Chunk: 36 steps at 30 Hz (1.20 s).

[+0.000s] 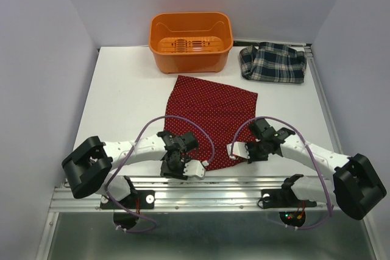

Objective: Fold and stack the skirts
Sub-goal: Fold the skirt

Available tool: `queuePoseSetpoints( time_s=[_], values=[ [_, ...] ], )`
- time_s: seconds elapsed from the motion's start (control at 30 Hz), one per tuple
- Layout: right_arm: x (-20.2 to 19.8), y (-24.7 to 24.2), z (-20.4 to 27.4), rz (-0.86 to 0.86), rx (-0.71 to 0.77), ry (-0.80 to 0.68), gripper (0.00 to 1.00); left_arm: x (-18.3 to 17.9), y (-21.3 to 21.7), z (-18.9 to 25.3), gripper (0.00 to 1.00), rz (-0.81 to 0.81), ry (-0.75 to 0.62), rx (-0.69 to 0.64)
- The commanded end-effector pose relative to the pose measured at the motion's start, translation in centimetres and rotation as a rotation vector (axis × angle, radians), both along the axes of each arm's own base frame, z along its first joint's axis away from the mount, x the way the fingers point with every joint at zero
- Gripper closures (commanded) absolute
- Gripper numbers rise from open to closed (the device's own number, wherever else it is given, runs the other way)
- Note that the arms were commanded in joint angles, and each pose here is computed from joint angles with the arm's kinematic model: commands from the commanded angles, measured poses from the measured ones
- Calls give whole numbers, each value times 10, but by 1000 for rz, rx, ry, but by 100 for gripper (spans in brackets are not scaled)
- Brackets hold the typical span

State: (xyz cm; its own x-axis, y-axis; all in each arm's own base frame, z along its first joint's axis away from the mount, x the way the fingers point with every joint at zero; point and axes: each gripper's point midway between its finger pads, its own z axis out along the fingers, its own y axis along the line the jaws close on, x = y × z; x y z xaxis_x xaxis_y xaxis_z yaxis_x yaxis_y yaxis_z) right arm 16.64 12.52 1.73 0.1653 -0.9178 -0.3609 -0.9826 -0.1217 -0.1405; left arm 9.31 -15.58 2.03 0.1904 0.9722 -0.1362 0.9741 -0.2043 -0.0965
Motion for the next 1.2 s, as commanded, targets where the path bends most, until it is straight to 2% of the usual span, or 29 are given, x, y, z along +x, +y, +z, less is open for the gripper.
queuePoseSetpoints(
  time_s=[0.0,0.2,0.37,0.47,0.7,0.97,1.17],
  values=[
    [8,8,8,-7,25,-27,99,6,-5,2,52,9,-31,6],
    [10,9,9,-21,28,-29,99,20,0,-15,65,34,-111,52],
    [13,10,15,-34,36,-44,99,19,-3,-4,100,-14,-131,-20],
    [17,14,25,-41,53,-58,99,18,-17,30,100,-26,-145,-133],
    [7,19,68,-15,118,-61,99,16,-27,97,100,42,-186,-285],
    [-22,5,102,27,128,-51,99,-6,-14,144,100,60,-123,-382],
    [-40,-9,133,2,158,-88,99,-7,-2,179,100,110,-179,-460]
  ],
)
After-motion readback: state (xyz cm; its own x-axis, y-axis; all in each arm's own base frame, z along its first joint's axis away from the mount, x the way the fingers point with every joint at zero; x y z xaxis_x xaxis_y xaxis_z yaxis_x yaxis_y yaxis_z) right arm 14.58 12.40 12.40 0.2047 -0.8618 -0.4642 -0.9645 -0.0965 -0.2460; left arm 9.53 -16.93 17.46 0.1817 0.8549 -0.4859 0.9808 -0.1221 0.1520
